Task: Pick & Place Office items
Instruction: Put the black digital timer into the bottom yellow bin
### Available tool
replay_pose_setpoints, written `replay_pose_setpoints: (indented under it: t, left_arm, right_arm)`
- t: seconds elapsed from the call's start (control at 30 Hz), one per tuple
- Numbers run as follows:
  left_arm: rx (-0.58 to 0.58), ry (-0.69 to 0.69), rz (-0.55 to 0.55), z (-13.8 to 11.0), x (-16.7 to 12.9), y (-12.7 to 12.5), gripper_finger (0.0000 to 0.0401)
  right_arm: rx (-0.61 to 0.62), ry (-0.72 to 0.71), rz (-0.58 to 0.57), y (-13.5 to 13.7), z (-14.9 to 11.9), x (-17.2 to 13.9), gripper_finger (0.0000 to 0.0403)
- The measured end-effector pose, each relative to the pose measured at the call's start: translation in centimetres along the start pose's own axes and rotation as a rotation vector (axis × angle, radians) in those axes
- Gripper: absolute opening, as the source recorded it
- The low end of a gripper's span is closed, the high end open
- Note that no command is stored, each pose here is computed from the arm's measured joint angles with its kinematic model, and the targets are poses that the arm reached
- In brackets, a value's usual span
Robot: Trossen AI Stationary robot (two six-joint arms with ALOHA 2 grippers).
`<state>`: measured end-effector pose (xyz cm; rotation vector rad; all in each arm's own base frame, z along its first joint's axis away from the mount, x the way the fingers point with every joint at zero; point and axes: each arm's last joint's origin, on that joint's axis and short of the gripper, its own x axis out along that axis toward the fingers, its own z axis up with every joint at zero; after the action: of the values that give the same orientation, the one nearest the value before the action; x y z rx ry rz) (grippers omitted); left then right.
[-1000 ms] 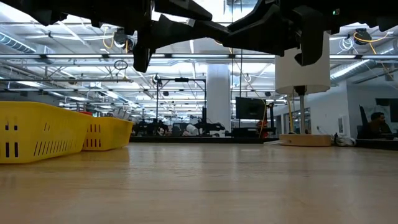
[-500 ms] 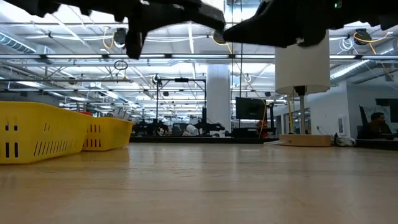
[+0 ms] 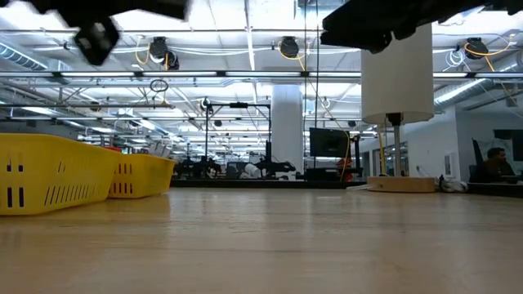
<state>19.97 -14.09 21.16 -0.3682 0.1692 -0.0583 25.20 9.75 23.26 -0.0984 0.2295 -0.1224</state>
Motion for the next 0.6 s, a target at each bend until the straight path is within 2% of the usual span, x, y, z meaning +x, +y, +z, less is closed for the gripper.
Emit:
replay_pose_setpoints:
  t: [0.07,0.2,0.33,0.6]
  left_arm:
    - [-0.026,0.081,0.013,-0.8,-1.4,0.1,0.006]
    - [-0.117,0.215,0.108,-2.8,-3.7,0.8,0.006]
    - [-0.145,0.301,0.116,-4.5,-5.4,0.4,0.007]
    - [-0.107,0.257,0.16,-5.7,-7.6,-0.4,0.0058]
  right_arm:
    - [0.015,-0.012,0.0,-0.3,-0.2,-0.5,0.0214]
    - [0.043,-0.034,-0.001,-0.9,-1.1,-1.4,0.0211]
    - [0.077,-0.088,-0.005,-1.3,-1.7,-1.9,0.021]
    - [0.103,-0.144,-0.004,-1.6,-2.2,-2.3,0.021]
